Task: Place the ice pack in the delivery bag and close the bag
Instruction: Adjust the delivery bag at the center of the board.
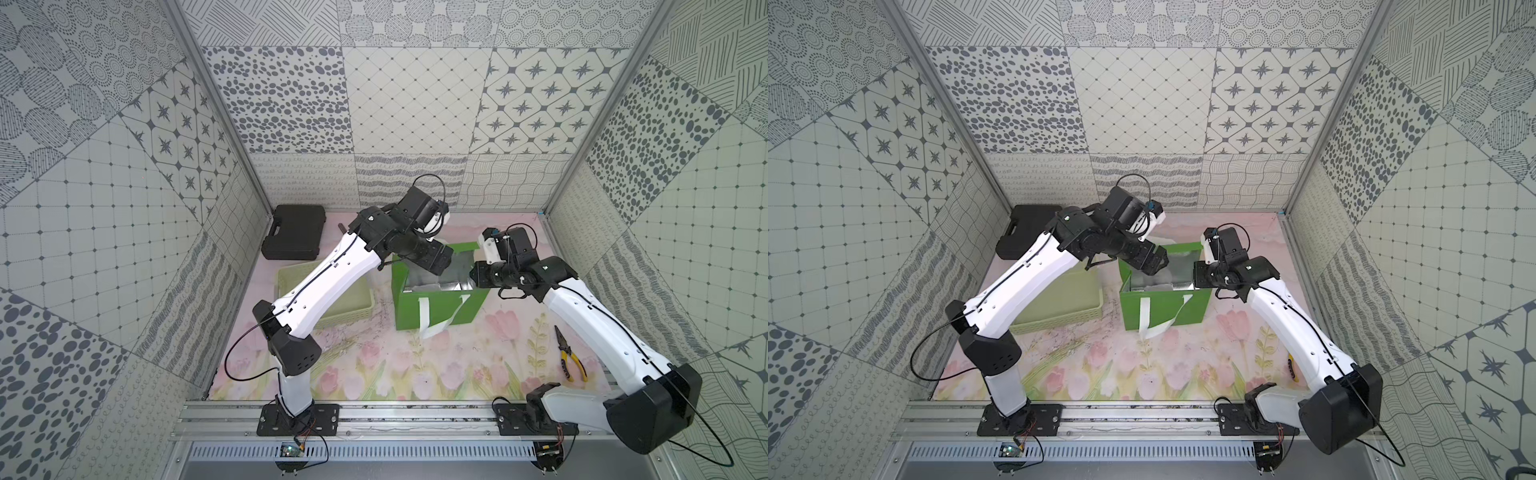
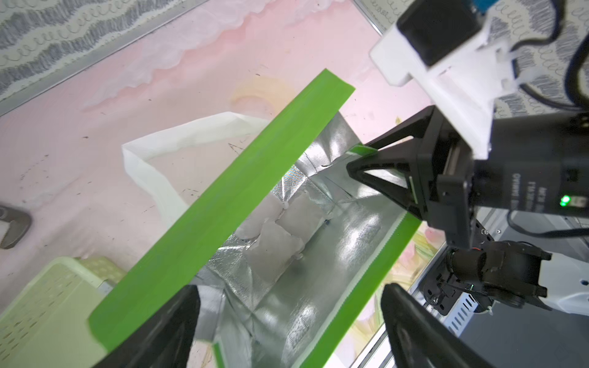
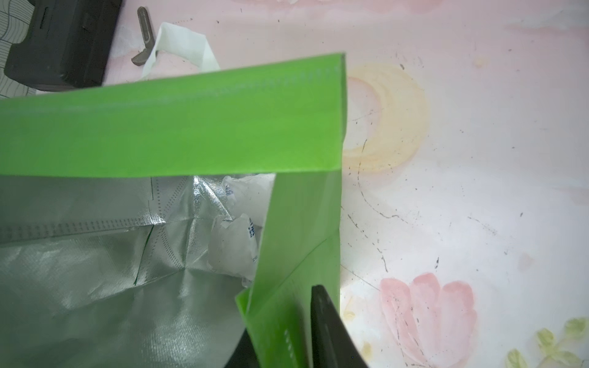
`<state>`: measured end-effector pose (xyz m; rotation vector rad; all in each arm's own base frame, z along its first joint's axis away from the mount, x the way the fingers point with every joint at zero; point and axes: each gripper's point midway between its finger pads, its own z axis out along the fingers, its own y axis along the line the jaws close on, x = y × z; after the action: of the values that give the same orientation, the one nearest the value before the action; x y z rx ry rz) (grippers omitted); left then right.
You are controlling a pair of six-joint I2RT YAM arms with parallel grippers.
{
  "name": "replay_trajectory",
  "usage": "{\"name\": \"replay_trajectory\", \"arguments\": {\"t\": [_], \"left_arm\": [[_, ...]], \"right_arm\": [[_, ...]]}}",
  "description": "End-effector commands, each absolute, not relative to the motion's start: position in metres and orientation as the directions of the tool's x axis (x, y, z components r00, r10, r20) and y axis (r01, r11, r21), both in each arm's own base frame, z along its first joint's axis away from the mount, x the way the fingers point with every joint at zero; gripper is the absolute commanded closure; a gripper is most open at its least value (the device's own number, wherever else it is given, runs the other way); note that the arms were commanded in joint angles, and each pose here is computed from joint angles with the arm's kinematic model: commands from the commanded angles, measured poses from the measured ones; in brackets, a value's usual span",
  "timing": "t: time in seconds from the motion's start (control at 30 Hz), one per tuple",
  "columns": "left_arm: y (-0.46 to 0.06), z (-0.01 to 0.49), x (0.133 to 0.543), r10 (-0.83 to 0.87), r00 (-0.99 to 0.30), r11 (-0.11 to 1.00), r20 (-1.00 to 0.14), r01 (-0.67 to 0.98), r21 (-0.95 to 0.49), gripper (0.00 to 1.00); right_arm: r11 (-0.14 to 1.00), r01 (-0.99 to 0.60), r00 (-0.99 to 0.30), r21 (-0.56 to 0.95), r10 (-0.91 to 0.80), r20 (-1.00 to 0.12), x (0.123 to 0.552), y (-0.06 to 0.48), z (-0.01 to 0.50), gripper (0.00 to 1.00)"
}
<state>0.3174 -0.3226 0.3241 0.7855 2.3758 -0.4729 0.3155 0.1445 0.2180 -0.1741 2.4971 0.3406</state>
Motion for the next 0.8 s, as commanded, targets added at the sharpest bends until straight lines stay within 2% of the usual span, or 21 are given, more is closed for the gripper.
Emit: {"name": "replay_trajectory", "arguments": {"t": [0.0, 0.17, 0.2, 0.37, 0.57, 0.7, 0.77], "left_arm": [[-0.276, 0.331, 0.322, 0.367, -0.694, 0.830, -0.619, 0.545, -0.119, 0.06], [-0.248, 0.334, 0.313, 0.335, -0.704, 0.850, -0.626, 0.512, -0.122, 0.06], [-0.245, 0.332, 0.310, 0.333, -0.709, 0.851, -0.622, 0.509, -0.125, 0.06], [-0.232, 0.326, 0.292, 0.331, -0.722, 0.851, -0.608, 0.507, -0.139, 0.06], [-0.230, 0.319, 0.276, 0.298, -0.759, 0.848, -0.579, 0.489, -0.204, 0.09], [-0.233, 0.317, 0.273, 0.273, -0.783, 0.847, -0.559, 0.471, -0.246, 0.11], [-0.237, 0.315, 0.272, 0.261, -0.797, 0.844, -0.545, 0.463, -0.272, 0.12]], "right_arm": [[0.963, -0.232, -0.771, 0.139, -0.094, -0.630, 0.333, 0.143, 0.231, 0.87], [0.961, -0.273, -0.740, 0.052, -0.175, -0.649, 0.358, 0.139, 0.239, 0.95], [0.959, -0.280, -0.735, 0.038, -0.188, -0.651, 0.363, 0.139, 0.239, 1.00], [0.922, -0.386, -0.678, 0.004, -0.281, -0.679, 0.394, 0.153, 0.250, 1.00], [0.857, -0.513, -0.618, 0.044, -0.334, -0.712, 0.431, 0.188, 0.259, 1.00], [0.844, -0.533, -0.609, 0.060, -0.333, -0.720, 0.452, 0.201, 0.261, 0.92], [0.850, -0.523, -0.605, 0.063, -0.317, -0.731, 0.459, 0.203, 0.267, 0.75]]}}
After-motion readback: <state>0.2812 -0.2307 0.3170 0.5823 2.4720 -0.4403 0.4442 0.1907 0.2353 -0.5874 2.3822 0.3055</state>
